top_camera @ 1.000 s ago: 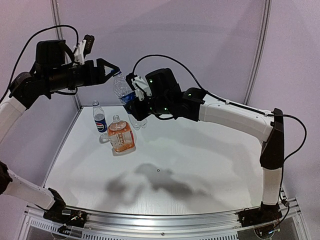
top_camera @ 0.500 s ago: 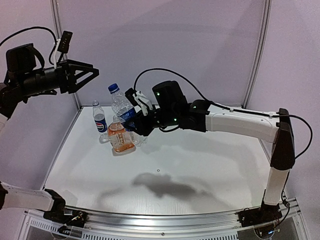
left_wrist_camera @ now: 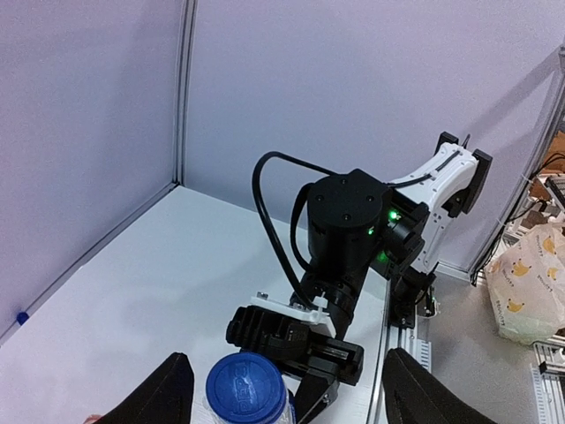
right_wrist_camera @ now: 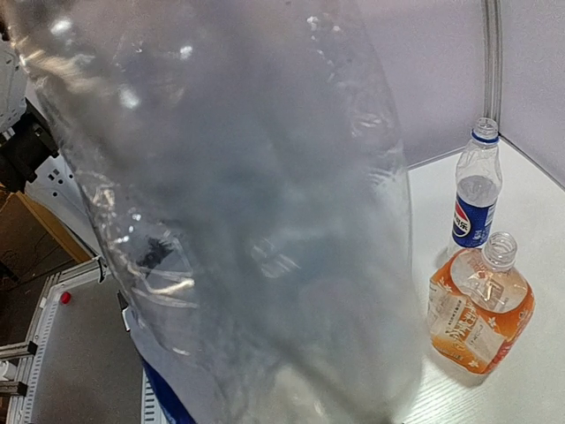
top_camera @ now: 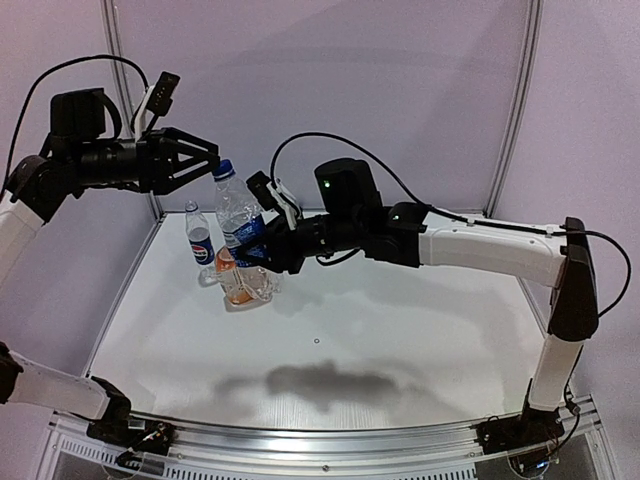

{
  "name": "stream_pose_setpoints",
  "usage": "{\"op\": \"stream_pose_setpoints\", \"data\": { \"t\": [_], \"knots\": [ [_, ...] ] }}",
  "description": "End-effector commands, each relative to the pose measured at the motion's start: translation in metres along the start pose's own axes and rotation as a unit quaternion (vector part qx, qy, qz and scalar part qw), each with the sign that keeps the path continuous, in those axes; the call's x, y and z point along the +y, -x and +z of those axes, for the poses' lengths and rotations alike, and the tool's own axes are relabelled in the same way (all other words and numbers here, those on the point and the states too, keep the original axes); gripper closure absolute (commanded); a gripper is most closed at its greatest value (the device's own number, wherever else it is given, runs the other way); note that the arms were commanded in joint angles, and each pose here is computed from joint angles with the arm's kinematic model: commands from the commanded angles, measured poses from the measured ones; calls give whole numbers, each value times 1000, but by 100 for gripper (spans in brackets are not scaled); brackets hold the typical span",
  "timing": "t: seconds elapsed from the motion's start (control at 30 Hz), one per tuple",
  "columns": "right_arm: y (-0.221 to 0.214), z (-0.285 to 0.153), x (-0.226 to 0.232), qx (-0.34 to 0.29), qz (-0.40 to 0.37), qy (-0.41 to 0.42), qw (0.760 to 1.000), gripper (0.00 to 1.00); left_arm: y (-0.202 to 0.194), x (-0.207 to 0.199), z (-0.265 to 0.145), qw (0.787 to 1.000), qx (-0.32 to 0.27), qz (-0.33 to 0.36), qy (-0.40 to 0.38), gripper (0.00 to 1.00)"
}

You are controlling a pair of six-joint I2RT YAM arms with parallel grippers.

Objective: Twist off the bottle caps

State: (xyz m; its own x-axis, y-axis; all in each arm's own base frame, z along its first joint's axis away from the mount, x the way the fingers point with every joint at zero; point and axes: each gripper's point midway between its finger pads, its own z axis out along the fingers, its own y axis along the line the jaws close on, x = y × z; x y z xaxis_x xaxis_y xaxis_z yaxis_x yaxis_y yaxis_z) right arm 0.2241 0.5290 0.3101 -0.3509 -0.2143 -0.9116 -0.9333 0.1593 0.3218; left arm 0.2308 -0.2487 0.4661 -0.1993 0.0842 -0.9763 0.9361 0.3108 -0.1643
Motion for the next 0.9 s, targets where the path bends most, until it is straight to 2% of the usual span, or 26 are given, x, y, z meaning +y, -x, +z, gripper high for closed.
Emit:
{"op": "stream_pose_setpoints", "data": {
  "t": [0.0, 0.37, 0.7, 0.87],
  "knots": [
    [16, -12, 17, -24, -5, 26, 999, 69, 2, -4, 1, 1000, -12, -5, -22, 29],
    [15, -13, 23, -20, -5, 41, 999, 70, -10, 2, 13, 1000, -6, -16, -10, 38],
    [13, -14, 23, -16, -6, 38, 999, 70, -11, 8, 17, 1000, -12, -13, 12, 51],
    [14, -16, 21, -17, -7, 32, 999, 70, -13, 12, 20, 1000, -5, -19, 16, 70]
  ]
}}
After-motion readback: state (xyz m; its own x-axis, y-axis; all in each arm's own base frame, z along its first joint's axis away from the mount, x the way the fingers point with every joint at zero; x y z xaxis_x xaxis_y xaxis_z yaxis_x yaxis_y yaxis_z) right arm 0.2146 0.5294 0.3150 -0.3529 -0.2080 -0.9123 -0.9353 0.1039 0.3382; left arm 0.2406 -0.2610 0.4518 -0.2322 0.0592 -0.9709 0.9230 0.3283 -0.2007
